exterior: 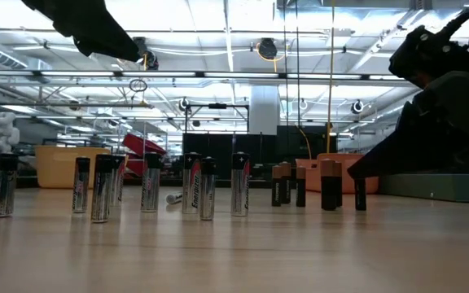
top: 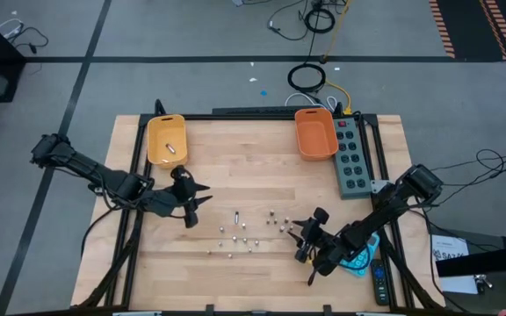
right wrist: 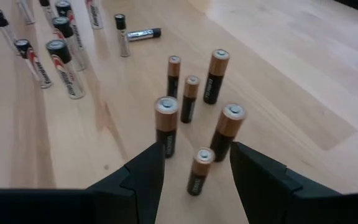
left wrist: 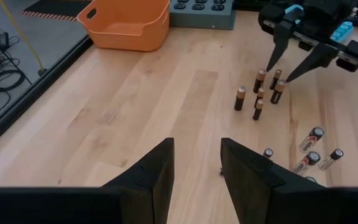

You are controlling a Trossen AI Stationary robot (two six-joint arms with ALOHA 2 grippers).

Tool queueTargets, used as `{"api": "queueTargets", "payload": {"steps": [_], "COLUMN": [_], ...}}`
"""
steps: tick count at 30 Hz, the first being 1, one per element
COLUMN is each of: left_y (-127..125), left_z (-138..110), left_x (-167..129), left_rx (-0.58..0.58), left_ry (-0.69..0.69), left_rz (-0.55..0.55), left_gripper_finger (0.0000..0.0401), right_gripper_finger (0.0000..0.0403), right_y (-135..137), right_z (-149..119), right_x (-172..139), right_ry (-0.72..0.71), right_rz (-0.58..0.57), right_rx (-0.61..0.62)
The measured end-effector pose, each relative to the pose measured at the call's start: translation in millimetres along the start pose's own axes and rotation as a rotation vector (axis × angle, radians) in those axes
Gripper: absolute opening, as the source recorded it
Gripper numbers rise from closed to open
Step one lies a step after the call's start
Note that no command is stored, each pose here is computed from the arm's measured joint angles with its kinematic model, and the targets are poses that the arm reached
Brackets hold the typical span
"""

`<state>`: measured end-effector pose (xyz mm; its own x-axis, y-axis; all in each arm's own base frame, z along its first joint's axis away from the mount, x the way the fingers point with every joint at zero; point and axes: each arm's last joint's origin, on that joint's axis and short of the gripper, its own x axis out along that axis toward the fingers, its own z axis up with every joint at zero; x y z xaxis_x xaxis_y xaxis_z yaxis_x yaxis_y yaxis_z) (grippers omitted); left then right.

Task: Sort batteries
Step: Put the black battery into the orange bin

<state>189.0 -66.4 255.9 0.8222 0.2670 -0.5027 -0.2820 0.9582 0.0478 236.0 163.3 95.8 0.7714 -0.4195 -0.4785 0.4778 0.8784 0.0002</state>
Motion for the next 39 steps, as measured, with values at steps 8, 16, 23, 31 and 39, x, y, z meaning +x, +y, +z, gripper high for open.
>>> {"api": "queueTargets", "payload": {"steps": [8,16,23,31,39], "left_y": [0,0,0,0,0], "left_z": [0,-1,-1,-1,-1], "left_x": [0,0,0,0,0], "left_rx": [0.003,0.008,0.008,-0.004,0.009], "left_ry": [0.003,0.007,0.007,0.011,0.008], "left_rz": [0.002,0.003,0.003,-0.008,-0.003], "left_gripper_finger": [0.0141,0.0141,0.0141,0.0141,0.0141], "right_gripper_finger": [0.0164,0.0079,0.0013,0.0011,0.0011], "right_y": [0,0,0,-7,-39], "right_z": [-4,-4,-4,0,29], "right_x": [5,5,5,3,-24], "right_ry": [0.008,0.012,0.016,0.044,0.058], "right_rz": [0.001,0.003,0.0,-0.032,-0.162], "right_rx": [-0.019,-0.02,-0.02,0.012,0.011]}}
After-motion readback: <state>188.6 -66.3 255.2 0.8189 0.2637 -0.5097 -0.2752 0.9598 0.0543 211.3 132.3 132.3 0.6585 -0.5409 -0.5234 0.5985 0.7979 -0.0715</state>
